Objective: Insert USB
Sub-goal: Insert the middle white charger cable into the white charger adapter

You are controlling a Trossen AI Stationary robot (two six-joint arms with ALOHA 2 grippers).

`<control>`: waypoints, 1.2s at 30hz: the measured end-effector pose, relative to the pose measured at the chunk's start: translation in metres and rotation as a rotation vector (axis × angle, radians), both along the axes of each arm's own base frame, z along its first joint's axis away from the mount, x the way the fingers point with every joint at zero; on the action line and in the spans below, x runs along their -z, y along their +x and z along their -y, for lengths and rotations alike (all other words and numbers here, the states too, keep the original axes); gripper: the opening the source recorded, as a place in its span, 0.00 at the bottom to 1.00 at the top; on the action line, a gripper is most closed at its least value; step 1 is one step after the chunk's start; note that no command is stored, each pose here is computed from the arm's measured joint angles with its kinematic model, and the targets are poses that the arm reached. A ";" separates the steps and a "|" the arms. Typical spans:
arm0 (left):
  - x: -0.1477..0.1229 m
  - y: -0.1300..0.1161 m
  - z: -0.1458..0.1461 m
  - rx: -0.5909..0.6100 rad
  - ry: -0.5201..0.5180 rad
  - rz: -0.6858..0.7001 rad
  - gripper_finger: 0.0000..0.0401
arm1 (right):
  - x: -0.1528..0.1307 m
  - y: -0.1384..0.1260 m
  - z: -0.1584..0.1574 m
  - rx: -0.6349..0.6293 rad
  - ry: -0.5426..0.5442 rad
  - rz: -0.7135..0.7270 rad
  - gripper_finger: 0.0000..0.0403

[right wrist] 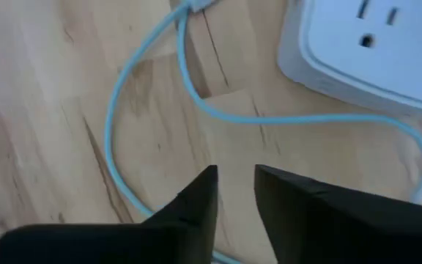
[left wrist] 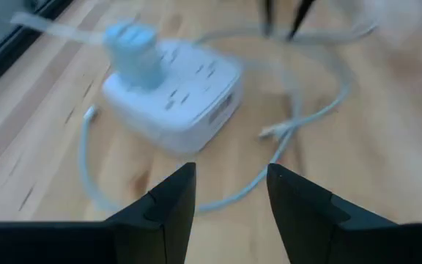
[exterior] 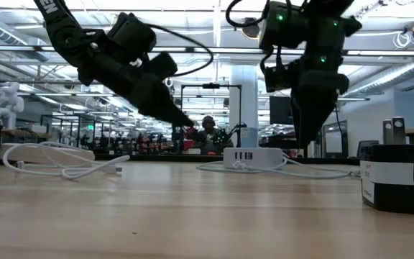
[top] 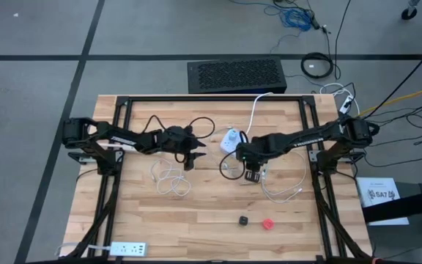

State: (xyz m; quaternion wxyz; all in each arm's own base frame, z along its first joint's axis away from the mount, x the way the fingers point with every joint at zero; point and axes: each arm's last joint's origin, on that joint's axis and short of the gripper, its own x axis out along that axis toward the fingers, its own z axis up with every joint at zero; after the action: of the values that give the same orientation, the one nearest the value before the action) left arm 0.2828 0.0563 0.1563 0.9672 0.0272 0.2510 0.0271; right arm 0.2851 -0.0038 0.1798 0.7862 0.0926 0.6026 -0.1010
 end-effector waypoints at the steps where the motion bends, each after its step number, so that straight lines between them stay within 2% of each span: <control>1: 0.001 -0.001 -0.001 -0.023 0.007 -0.019 0.43 | 0.003 0.000 -0.002 0.002 0.002 0.013 0.18; 7: 0.004 -0.004 -0.007 -0.181 0.055 -0.083 0.43 | 0.007 0.001 -0.015 -0.032 0.004 0.045 0.06; 14: -0.010 0.009 -0.024 -0.232 0.055 -0.109 0.43 | 0.005 0.005 -0.016 -0.047 -0.005 0.098 0.01; 23: 0.020 0.046 -0.029 -0.143 0.024 -0.228 0.43 | 0.001 0.004 -0.020 -0.066 -0.007 0.111 0.00; 27: 0.035 0.058 -0.029 -0.117 0.014 -0.340 0.43 | -0.005 0.000 -0.022 -0.073 -0.023 0.115 0.00; 31: 0.039 0.060 -0.018 -0.078 0.005 -0.457 0.42 | -0.012 -0.006 -0.022 -0.066 -0.035 0.114 0.00; 36: 0.031 0.052 0.008 -0.015 0.013 -0.556 0.33 | -0.019 -0.011 -0.022 -0.060 -0.033 0.121 0.00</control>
State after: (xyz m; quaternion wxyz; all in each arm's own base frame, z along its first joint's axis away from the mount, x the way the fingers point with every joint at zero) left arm 0.3345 0.0483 0.1255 0.8609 0.0381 0.5066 0.0274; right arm 0.2745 0.0179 0.1992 0.8254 0.0674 0.5546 -0.0814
